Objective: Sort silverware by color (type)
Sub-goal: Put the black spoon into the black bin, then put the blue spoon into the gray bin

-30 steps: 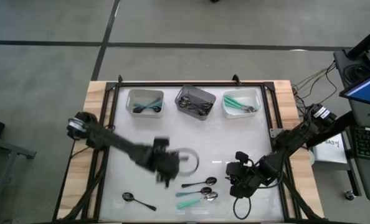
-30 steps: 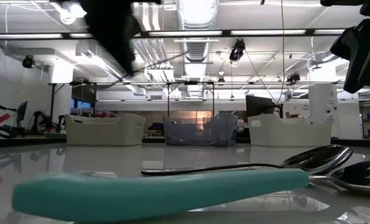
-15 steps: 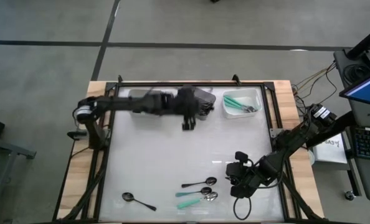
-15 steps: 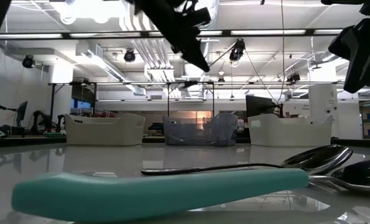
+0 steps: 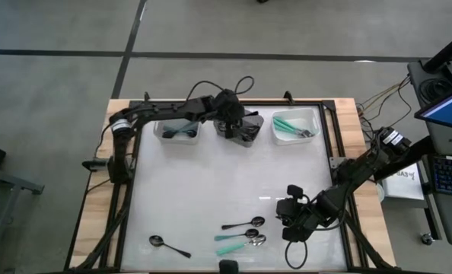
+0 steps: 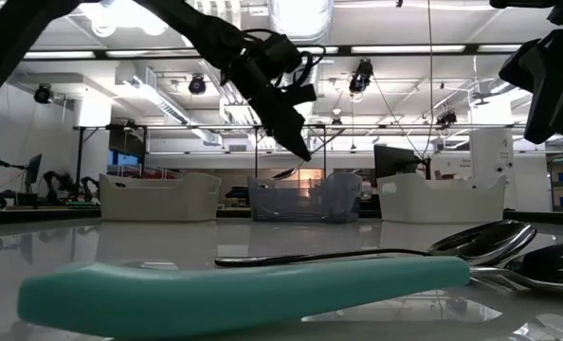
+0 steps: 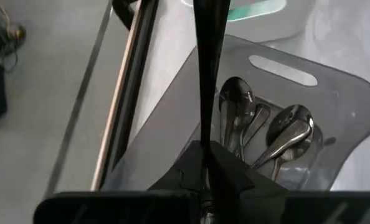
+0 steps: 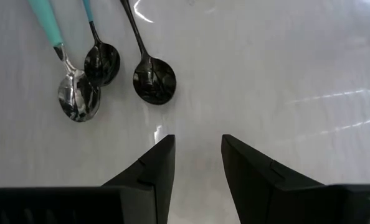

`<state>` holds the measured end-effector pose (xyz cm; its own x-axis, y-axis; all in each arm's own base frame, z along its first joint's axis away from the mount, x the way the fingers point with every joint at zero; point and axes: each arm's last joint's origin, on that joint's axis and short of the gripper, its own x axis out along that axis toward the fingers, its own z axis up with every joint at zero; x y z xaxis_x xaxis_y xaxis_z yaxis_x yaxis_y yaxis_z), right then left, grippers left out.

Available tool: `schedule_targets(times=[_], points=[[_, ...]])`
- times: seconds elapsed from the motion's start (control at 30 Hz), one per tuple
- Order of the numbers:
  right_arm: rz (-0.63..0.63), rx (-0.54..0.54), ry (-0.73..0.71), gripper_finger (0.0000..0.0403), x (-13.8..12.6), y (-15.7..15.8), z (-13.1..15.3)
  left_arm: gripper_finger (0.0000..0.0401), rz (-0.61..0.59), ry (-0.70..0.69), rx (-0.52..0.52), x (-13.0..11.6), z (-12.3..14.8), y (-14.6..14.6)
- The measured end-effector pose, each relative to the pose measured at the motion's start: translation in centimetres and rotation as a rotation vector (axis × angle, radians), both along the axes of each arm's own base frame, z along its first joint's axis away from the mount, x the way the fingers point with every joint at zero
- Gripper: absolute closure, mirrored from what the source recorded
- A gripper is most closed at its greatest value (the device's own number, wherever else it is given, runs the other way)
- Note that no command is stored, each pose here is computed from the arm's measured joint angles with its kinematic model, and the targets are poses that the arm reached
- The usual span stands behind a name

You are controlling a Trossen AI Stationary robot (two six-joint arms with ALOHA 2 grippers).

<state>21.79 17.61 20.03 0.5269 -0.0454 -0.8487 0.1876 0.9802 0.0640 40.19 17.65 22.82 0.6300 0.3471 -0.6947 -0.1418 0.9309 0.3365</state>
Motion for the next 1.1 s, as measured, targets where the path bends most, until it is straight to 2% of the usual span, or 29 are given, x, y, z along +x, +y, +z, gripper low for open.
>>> schedule_targets(times=[0.2, 0.43, 0.5, 0.57, 0.67, 0.73, 0.93, 1.1], points=[[0.006, -0.002, 0.002, 0.028, 0.0, 0.0, 0.0, 0.0372, 0.034, 0.018, -0.042, 0.4, -1.6, 0.2], [0.008, -0.004, 0.002, 0.028, 0.0, 0.0, 0.0, 0.0316, 0.054, 0.002, -0.06, 0.5, -1.4, 0.2], [0.008, -0.003, 0.002, 0.028, 0.0, 0.0, 0.0, 0.0306, 0.034, -0.022, -0.103, 0.5, -0.9, -0.3], [0.007, -0.004, 0.002, 0.028, 0.0, 0.0, 0.0, 0.0303, -0.077, -0.082, -0.215, 0.9, 0.1, -1.2], [0.007, -0.004, 0.002, 0.028, 0.0, 0.0, 0.0, 0.0308, -0.276, -0.173, -0.432, 2.0, 1.6, -3.7], [0.007, -0.003, 0.002, 0.028, 0.0, 0.0, 0.0, 0.0312, -0.335, -0.192, -0.527, 2.7, 2.2, -5.7], [0.006, -0.003, 0.002, 0.028, 0.0, 0.0, 0.0, 0.0314, -0.467, -0.102, -0.608, 4.0, 1.7, -13.6], [-0.017, 0.012, 0.002, 0.028, 0.0, 0.0, 0.0, 0.0314, -0.594, -0.014, -0.646, 3.8, 1.3, -21.0]])
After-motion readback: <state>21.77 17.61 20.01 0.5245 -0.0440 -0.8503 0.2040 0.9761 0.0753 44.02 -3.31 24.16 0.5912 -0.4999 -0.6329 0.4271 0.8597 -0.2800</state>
